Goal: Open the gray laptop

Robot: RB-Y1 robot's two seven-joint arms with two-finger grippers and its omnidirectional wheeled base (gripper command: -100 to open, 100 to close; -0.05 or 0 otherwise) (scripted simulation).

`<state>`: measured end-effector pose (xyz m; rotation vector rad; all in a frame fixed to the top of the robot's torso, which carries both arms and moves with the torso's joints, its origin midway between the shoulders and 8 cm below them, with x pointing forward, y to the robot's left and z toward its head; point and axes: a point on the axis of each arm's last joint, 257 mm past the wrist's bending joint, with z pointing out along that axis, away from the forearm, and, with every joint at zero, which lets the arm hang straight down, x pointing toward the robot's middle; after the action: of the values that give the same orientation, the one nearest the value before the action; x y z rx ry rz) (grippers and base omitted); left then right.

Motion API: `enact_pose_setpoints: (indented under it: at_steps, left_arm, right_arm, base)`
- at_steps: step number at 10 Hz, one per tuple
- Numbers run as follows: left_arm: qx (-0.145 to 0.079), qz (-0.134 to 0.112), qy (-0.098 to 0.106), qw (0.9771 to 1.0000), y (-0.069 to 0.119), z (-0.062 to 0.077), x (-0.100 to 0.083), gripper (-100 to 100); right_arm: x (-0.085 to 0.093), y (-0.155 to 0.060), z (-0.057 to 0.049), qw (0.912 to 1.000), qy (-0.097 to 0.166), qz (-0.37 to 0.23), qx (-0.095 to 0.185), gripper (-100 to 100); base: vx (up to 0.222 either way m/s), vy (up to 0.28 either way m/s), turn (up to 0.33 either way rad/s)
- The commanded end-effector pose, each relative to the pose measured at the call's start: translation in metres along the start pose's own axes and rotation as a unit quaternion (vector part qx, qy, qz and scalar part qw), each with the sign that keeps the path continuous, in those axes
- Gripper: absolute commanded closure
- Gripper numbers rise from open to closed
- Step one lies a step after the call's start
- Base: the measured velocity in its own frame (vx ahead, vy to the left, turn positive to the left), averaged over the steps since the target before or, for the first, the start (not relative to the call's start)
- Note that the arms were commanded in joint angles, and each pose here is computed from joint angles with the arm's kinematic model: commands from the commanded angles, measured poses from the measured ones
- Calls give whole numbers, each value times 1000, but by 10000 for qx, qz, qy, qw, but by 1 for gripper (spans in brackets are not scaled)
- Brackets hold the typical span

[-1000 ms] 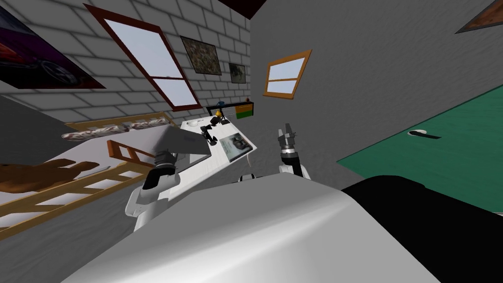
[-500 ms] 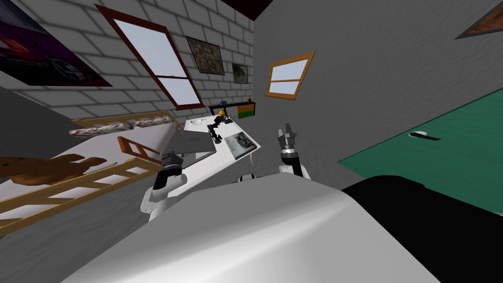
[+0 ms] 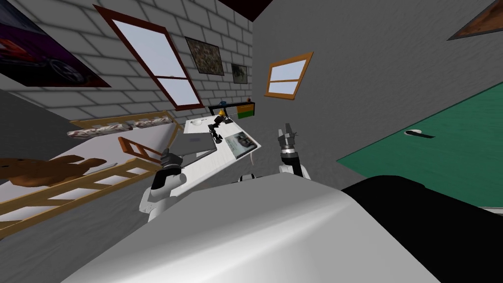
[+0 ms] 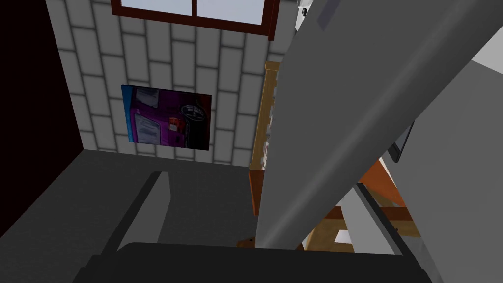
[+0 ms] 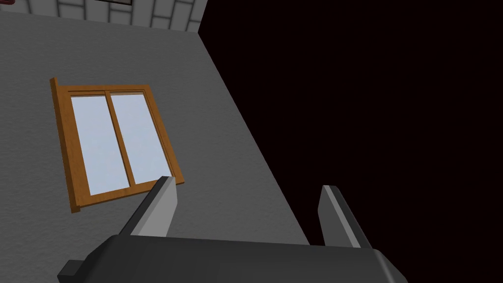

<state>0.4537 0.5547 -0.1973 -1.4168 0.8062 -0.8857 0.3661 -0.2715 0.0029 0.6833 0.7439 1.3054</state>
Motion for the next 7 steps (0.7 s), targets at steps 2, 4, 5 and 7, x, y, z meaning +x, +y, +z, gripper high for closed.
enact_pose_setpoints:
  at_steps: [2, 4, 5, 7]
  left_arm:
    - [-1, -6, -20, 10000, -21, 3, -5, -100]
    - [-1, -7, -30, 10000, -32, 4, -8, -100]
    - [-1, -6, -34, 10000, -37, 5, -9, -100]
    - [-27, -8, -37, 10000, -33, 3, -9, 0]
  right_arm:
    - [0, 0, 0, 10000, 0, 0, 0, 0]
    - [0, 0, 0, 10000, 0, 0, 0, 0]
    - [0, 0, 0, 10000, 0, 0, 0, 0]
    - [0, 0, 0, 10000, 0, 0, 0, 0]
  base:
    - [-1, -19, -19]
    - [-5, -12, -13]
    - [-6, -13, -12]
    - [0, 0, 0]
